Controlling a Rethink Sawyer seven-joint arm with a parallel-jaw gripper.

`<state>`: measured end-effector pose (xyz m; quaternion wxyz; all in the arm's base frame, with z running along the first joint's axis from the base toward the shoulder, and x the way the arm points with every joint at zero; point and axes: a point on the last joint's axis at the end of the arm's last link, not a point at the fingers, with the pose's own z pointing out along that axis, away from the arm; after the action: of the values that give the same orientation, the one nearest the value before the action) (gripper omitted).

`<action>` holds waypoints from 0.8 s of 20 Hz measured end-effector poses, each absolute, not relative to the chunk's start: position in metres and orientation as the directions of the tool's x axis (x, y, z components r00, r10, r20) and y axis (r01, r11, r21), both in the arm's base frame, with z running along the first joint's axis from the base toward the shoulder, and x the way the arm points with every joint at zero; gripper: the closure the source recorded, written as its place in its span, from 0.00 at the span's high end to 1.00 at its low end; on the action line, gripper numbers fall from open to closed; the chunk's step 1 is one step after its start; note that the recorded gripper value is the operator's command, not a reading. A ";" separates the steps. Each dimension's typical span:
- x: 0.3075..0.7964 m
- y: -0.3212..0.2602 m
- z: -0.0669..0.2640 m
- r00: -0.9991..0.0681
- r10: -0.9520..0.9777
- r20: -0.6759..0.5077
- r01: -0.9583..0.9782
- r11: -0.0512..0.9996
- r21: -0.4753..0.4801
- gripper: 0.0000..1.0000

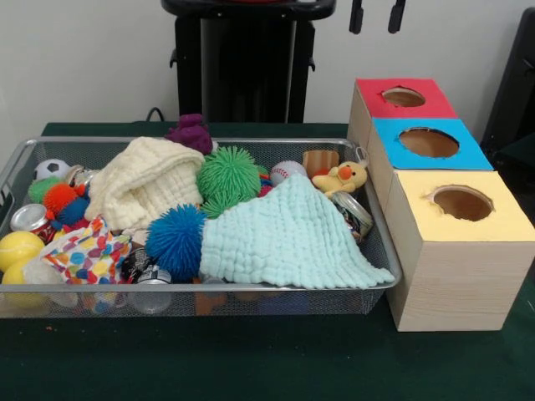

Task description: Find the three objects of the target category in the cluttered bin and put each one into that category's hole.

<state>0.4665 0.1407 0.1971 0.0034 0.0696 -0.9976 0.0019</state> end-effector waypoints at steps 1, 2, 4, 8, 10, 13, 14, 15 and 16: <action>0.471 0.138 0.196 -0.991 -0.134 0.005 -0.134 0.991 -0.004 1.00; 0.476 0.136 0.195 -0.992 -0.130 0.003 -0.130 0.992 -0.004 1.00; 0.484 0.132 0.193 -0.992 -0.123 -0.001 -0.123 0.992 -0.005 1.00; 0.501 0.121 0.191 -0.994 -0.112 -0.014 -0.112 0.994 -0.012 1.00; 0.509 0.114 0.189 -0.994 -0.105 -0.020 -0.105 0.994 -0.017 1.00; 0.520 0.102 0.187 -0.995 -0.093 -0.028 -0.092 0.995 -0.023 1.00; 0.525 0.097 0.187 -0.996 -0.088 -0.033 -0.088 0.996 -0.027 1.00; 0.528 0.093 0.186 -0.996 -0.086 -0.036 -0.085 0.996 -0.029 1.00; 0.533 0.088 0.185 -0.996 -0.082 -0.040 -0.081 0.996 -0.033 1.00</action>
<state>0.5332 0.0876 0.1854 -0.0208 0.0407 -0.9988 0.0158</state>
